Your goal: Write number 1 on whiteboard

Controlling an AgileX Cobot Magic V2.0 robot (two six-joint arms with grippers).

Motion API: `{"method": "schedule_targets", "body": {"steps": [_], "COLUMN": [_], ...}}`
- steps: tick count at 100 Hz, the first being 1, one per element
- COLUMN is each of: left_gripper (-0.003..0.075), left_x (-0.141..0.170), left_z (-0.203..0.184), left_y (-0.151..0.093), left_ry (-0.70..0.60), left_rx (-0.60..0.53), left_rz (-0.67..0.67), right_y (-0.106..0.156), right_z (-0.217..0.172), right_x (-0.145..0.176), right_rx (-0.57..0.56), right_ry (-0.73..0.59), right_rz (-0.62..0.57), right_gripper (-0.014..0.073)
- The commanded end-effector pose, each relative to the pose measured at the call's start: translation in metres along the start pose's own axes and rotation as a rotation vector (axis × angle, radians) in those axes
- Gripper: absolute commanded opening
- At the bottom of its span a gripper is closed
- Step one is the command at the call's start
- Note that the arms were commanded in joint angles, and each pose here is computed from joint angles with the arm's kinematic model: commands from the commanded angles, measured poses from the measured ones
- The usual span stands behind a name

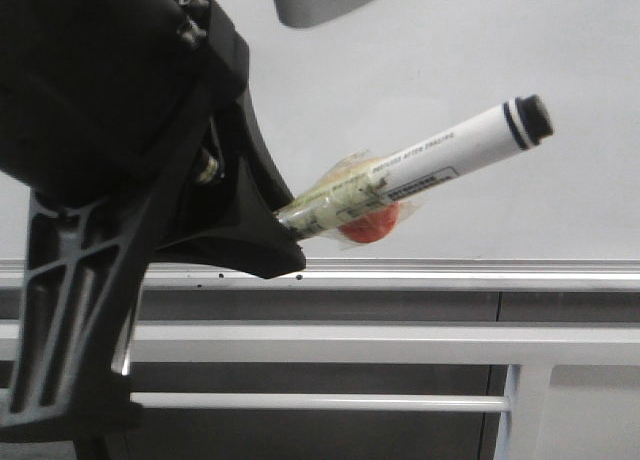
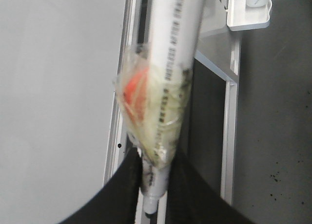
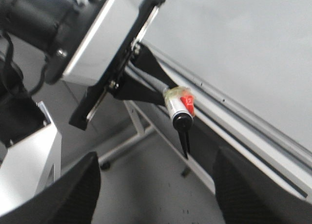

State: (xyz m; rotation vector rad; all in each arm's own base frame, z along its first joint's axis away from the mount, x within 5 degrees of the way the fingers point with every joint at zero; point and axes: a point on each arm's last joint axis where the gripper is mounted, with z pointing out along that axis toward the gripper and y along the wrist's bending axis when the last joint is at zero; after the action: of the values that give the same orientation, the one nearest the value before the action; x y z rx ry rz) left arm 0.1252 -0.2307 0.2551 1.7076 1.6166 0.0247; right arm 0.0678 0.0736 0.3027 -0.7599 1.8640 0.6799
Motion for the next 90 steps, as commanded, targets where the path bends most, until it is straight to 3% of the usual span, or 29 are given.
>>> {"method": "schedule_targets", "body": {"steps": [1,29,80,90], "left_gripper": [-0.002,-0.002,-0.002,-0.002], "left_x": [-0.014,-0.029,-0.031,-0.031], "left_z": [-0.014,-0.022,-0.023,-0.023], "left_y": [0.01,0.021,0.022,0.022], "left_ry": [-0.088,-0.149,-0.164,-0.164], "left_rx": [-0.04,-0.069,-0.072,-0.072], "left_rz": [0.005,-0.014,-0.016,-0.016], "right_y": [-0.006,-0.019,-0.025,-0.025], "right_z": [0.009,0.045,0.069,0.069], "right_x": [-0.022,-0.038,-0.048,-0.048], "right_rx": [-0.001,-0.023,0.023,0.023], "right_ry": [-0.019,0.075,0.039,0.039], "right_rz": [-0.016,-0.026,-0.066,-0.068], "right_gripper": [0.0447,0.0447,0.0447,0.0386]}}
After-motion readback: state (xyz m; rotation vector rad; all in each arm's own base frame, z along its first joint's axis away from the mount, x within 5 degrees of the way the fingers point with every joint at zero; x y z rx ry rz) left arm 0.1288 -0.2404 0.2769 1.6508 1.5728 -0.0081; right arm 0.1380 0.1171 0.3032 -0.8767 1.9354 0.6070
